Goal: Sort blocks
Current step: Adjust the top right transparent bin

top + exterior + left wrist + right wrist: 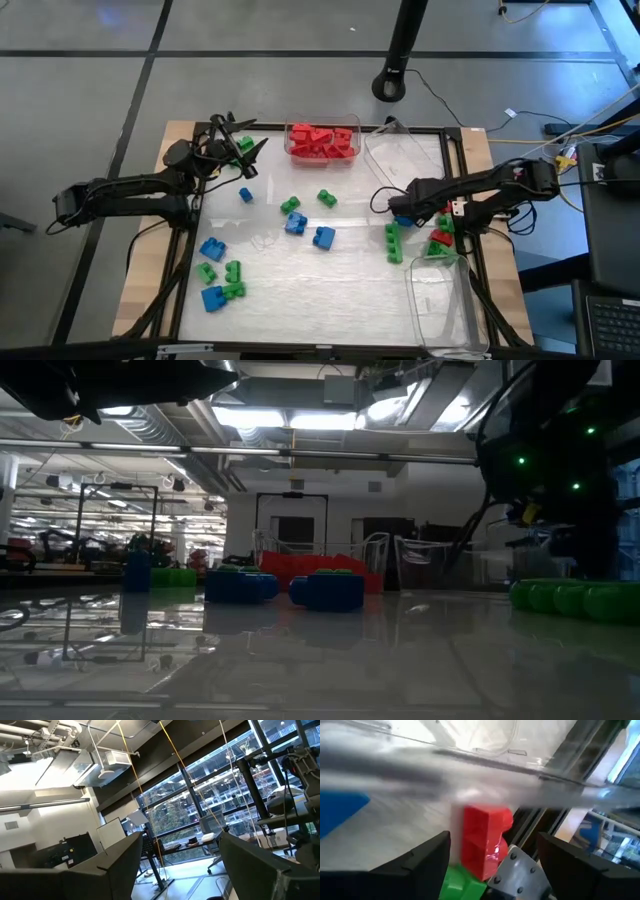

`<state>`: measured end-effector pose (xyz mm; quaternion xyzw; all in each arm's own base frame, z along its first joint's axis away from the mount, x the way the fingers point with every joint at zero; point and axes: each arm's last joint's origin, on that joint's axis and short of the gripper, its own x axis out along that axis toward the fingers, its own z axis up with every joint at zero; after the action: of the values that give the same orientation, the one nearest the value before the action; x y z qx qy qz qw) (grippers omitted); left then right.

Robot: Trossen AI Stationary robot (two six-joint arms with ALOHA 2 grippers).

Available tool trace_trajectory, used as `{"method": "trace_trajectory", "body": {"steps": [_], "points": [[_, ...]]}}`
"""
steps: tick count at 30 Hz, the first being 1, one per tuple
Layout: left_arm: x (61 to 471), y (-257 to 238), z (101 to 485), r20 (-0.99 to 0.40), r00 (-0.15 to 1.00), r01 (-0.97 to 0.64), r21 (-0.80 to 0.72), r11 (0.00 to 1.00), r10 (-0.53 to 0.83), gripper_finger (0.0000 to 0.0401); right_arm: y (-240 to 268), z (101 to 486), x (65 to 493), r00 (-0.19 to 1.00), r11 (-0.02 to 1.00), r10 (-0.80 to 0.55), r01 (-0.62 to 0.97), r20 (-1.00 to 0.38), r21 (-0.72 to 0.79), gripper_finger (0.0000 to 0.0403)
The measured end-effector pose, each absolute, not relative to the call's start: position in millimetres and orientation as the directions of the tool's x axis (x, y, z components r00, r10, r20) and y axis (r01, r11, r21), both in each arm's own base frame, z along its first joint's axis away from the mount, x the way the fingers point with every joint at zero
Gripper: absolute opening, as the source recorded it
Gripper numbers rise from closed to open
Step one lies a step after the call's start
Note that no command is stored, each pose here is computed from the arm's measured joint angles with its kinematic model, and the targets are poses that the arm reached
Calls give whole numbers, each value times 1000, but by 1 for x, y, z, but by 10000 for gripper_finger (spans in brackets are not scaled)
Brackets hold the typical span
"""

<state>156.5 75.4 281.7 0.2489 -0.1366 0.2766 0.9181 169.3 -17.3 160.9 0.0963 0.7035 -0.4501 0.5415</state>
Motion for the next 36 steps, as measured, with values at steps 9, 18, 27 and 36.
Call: {"method": "trace_trajectory", "body": {"steps": [9,18,27,36], "points": [[156,75,282,390,809,-577,384,721,440,253,-17,158,174,-344,604,-360,623,-867,-497,293],[156,75,282,390,809,-577,384,721,440,253,-19,167,195,-204,646,-392,633,-897,-426,293],[157,75,282,387,810,-576,385,722,440,253,-7,175,209,-108,767,-231,591,-967,-249,293],[156,75,282,390,809,-576,380,724,439,253,-2,248,219,-166,794,-354,466,-920,-390,293]]}}
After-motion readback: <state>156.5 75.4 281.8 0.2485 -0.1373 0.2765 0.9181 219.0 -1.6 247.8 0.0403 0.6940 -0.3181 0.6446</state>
